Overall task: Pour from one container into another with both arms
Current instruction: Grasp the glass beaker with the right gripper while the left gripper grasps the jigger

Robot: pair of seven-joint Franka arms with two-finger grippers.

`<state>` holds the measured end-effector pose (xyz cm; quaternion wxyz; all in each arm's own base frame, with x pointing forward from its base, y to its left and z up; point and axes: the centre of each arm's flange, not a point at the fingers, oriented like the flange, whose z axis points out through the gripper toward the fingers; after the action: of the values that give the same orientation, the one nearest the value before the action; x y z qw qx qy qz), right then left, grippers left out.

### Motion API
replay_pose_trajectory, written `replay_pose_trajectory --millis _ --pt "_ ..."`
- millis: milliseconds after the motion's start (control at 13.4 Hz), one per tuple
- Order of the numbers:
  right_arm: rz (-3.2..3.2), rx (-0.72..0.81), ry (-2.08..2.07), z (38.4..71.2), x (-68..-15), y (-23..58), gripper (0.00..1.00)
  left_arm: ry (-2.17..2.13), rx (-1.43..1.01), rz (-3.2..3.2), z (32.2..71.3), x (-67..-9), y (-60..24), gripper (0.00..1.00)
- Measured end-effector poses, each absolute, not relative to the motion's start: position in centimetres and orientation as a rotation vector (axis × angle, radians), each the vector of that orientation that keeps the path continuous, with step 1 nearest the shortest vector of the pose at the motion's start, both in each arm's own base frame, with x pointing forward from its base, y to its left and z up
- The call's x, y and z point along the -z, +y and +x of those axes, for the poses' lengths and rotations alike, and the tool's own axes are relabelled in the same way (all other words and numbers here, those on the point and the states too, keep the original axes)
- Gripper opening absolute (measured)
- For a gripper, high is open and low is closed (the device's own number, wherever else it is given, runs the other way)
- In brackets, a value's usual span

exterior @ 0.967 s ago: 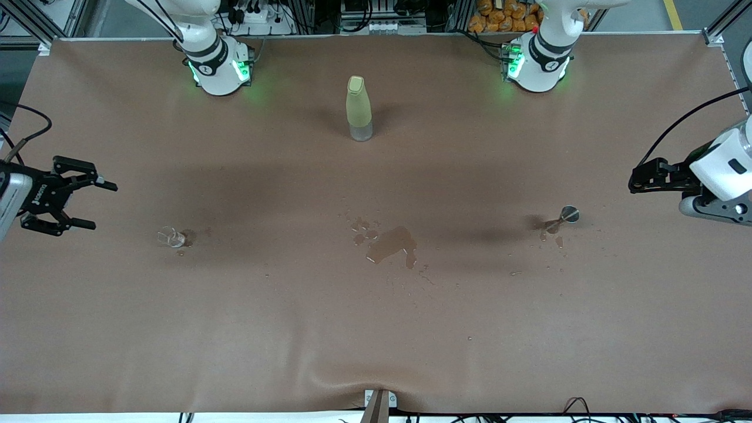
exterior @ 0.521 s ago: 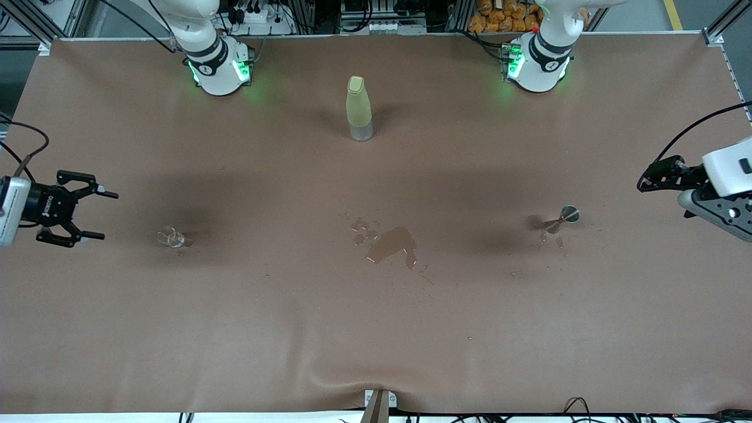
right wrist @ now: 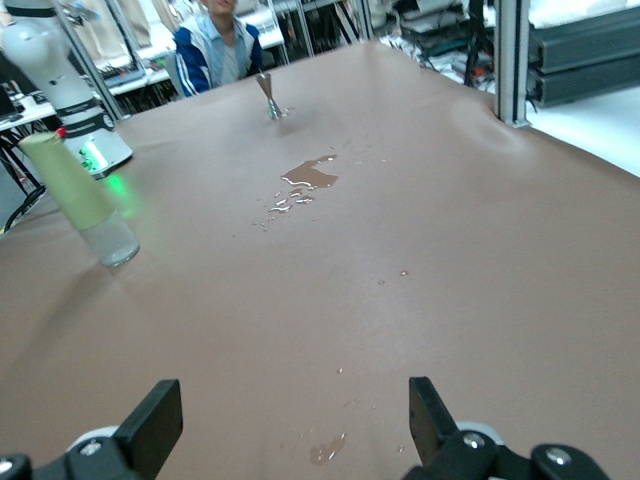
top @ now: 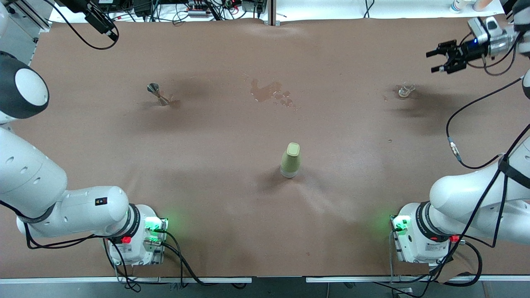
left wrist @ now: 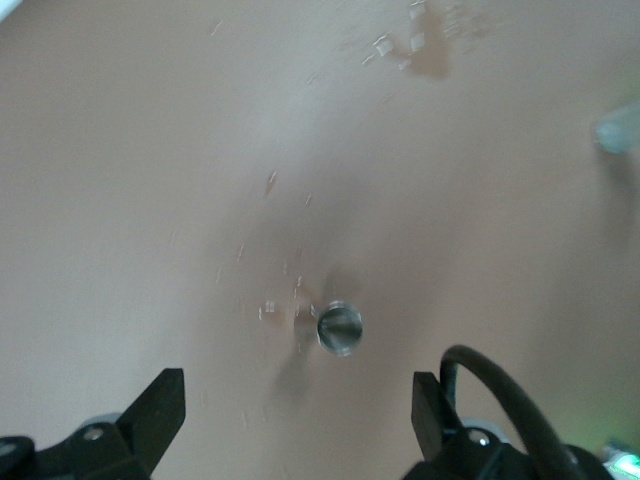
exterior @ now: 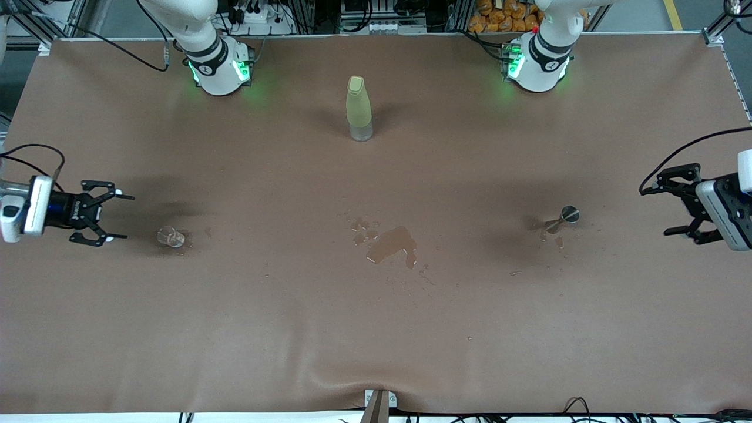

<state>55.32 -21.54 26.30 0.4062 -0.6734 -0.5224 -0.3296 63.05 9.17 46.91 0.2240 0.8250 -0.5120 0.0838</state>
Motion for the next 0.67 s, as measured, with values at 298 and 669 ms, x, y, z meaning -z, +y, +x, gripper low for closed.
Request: replay_pose_trajectory --millis 298,669 --pt "-1.654 0.935 -1.246 54.4 -20.3 -22.6 1.0 -1.693 -0.468 1.928 64.5 -40.0 11.6 1.0" --pt "-1.638 0.979 -1.192 56.9 -14.6 -23.3 1.0 -1.874 -0.702 1.596 64.1 -33.7 12.1 1.0"
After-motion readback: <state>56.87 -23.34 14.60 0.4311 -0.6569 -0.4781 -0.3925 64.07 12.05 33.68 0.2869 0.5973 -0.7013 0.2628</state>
